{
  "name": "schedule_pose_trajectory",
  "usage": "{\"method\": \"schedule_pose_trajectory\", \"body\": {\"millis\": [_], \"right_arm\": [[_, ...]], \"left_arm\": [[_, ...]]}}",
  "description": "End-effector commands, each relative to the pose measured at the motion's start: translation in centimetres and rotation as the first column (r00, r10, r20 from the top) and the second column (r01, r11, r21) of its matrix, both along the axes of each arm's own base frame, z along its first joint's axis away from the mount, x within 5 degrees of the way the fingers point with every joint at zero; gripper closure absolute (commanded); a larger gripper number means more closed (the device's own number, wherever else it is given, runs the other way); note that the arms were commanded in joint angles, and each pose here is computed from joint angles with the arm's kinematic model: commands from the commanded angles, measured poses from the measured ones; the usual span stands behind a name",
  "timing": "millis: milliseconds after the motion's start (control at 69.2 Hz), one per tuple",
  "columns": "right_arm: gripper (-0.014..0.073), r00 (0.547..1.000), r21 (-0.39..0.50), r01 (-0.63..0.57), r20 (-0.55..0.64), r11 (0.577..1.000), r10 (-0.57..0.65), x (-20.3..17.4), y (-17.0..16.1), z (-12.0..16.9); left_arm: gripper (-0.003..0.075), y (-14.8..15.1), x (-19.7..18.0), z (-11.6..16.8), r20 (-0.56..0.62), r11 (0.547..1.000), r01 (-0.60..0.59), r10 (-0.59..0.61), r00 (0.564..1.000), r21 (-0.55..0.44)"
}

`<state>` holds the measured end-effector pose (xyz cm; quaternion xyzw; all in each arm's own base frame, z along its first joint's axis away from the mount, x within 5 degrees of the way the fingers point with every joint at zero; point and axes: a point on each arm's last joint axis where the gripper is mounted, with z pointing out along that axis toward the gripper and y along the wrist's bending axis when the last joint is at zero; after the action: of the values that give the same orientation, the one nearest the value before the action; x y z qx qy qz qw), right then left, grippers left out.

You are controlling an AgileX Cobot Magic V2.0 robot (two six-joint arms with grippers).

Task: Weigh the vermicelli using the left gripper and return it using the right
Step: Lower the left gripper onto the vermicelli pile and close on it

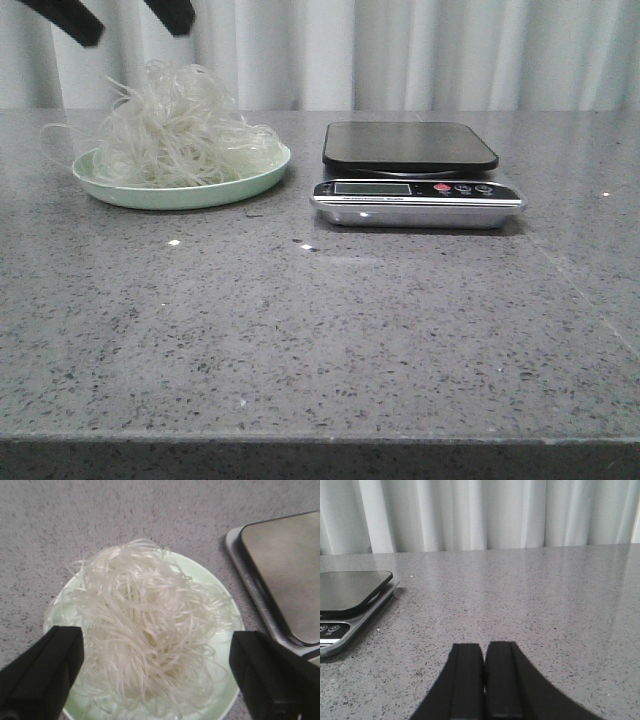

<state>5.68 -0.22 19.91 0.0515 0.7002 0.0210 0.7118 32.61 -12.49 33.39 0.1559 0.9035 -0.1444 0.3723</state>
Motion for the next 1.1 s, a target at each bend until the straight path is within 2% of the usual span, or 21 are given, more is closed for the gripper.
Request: {"method": "schedule_pose_trajectory", "body": {"millis": [0, 434, 621, 708, 766, 809, 824, 838, 997, 1084], "right_arm": [[0.0445, 0.995, -0.01, 0.016, 0.103, 1.0, -0.015, -0.2, -0.1, 1.1], [0.0445, 0.996, -0.01, 0.013, 0.085, 1.0, -0.013, -0.2, -0.1, 0.9], [0.0445, 0.996, -0.01, 0.013, 0.085, 1.0, -0.013, -0.2, -0.1, 0.9], [0.0445, 0.996, -0.01, 0.013, 0.085, 1.0, -0.013, -0.2, -0.1, 0.9], [0.0445, 0.996, -0.01, 0.013, 0.085, 1.0, -0.013, -0.2, -0.1, 0.9], [0.0445, 0.996, -0.01, 0.013, 0.085, 1.0, -0.013, -0.2, -0.1, 0.9], [0.0445, 0.996, -0.01, 0.013, 0.085, 1.0, -0.013, -0.2, -0.1, 0.9], [0.0445, 0.996, -0.01, 0.013, 0.085, 1.0, -0.013, -0.2, -0.1, 0.9], [0.0445, 0.996, -0.01, 0.013, 0.085, 1.0, -0.013, -0.2, -0.1, 0.9], [0.0445, 0.996, -0.01, 0.013, 0.085, 1.0, -0.013, -0.2, -0.1, 0.9]], "left_arm": [[0.0085, -0.5, 0.7, 1.4, 0.074, 0.999, -0.008, 0.011, 0.997, -0.047], [0.0085, -1.4, 3.4, -3.5, -0.035, 1.0, -0.014, 0.014, 0.999, -0.003], [0.01, -1.5, 3.7, -4.4, -0.059, 1.0, -0.013, 0.014, 0.998, 0.005], [0.0149, -1.5, 3.7, -4.4, -0.063, 1.0, -0.012, 0.013, 0.998, 0.007], [0.0208, -1.5, 3.6, -4.4, -0.064, 1.0, -0.012, 0.012, 0.998, 0.007], [0.0285, -1.5, 3.6, -4.4, -0.07, 1.0, -0.01, 0.011, 0.998, 0.008], [0.0285, -1.5, 3.6, -4.4, -0.07, 1.0, -0.01, 0.011, 0.998, 0.008], [0.0329, -1.5, 3.6, -4.4, -0.071, 1.0, -0.01, 0.01, 0.997, 0.009], [0.0594, -1.5, 3.5, -4.5, -0.084, 1.0, -0.006, 0.007, 0.996, 0.012], [0.0573, -1.5, 3.4, -4.3, -0.079, 1.0, -0.006, 0.007, 0.997, 0.01]]}}
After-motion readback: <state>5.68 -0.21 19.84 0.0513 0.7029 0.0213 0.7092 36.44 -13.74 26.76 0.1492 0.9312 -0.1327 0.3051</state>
